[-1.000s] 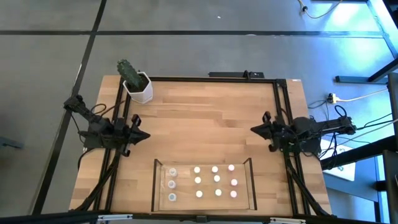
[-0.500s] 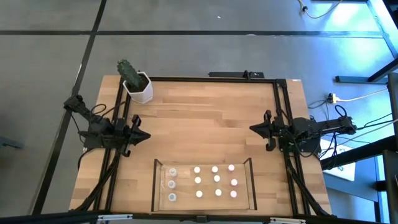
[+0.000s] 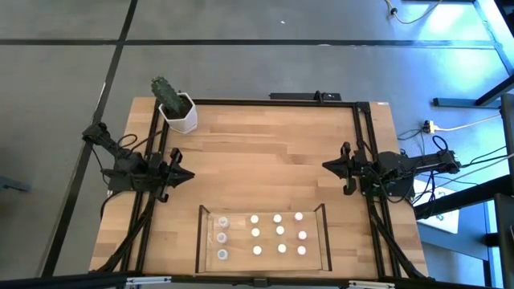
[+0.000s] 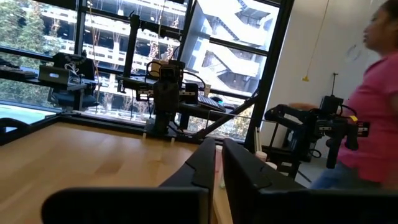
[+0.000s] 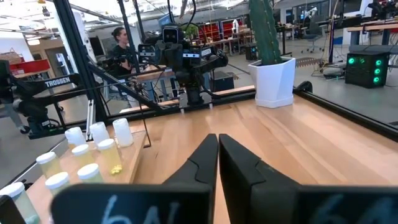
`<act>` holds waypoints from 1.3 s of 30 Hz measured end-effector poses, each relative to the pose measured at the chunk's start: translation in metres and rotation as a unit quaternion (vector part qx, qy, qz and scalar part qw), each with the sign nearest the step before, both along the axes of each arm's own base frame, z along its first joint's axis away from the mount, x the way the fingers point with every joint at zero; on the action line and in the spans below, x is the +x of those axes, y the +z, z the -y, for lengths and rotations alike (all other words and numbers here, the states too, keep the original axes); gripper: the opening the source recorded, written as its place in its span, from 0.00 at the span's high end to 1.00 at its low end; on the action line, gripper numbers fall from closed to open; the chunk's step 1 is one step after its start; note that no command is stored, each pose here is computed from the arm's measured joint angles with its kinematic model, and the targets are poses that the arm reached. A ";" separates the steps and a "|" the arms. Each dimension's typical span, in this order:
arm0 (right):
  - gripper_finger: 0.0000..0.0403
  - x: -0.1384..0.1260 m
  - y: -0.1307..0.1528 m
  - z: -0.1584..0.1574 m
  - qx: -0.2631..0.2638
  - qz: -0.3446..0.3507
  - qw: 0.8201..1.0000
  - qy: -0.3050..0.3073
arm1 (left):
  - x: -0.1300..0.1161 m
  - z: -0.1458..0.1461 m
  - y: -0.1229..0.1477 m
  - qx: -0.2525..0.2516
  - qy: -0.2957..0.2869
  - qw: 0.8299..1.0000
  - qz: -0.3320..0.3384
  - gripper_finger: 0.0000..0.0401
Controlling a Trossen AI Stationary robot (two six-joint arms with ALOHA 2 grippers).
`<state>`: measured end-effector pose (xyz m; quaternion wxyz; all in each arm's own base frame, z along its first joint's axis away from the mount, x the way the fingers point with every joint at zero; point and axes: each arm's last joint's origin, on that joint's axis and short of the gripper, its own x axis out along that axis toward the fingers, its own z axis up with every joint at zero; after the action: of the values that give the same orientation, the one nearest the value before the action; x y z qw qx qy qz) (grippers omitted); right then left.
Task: Pick and place medicine bottles onto shelf by color
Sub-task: Return to Home Position
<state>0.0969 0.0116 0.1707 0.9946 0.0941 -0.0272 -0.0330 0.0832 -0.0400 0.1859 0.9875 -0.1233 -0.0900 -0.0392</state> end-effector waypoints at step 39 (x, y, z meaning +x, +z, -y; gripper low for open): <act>0.95 0.000 0.000 0.000 0.000 0.001 1.000 0.000 | 0.000 0.000 0.000 0.000 0.000 1.000 0.000 0.94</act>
<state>0.0968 0.0117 0.1712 0.9946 0.0940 -0.0279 -0.0327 0.0832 -0.0400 0.1859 0.9875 -0.1233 -0.0901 -0.0393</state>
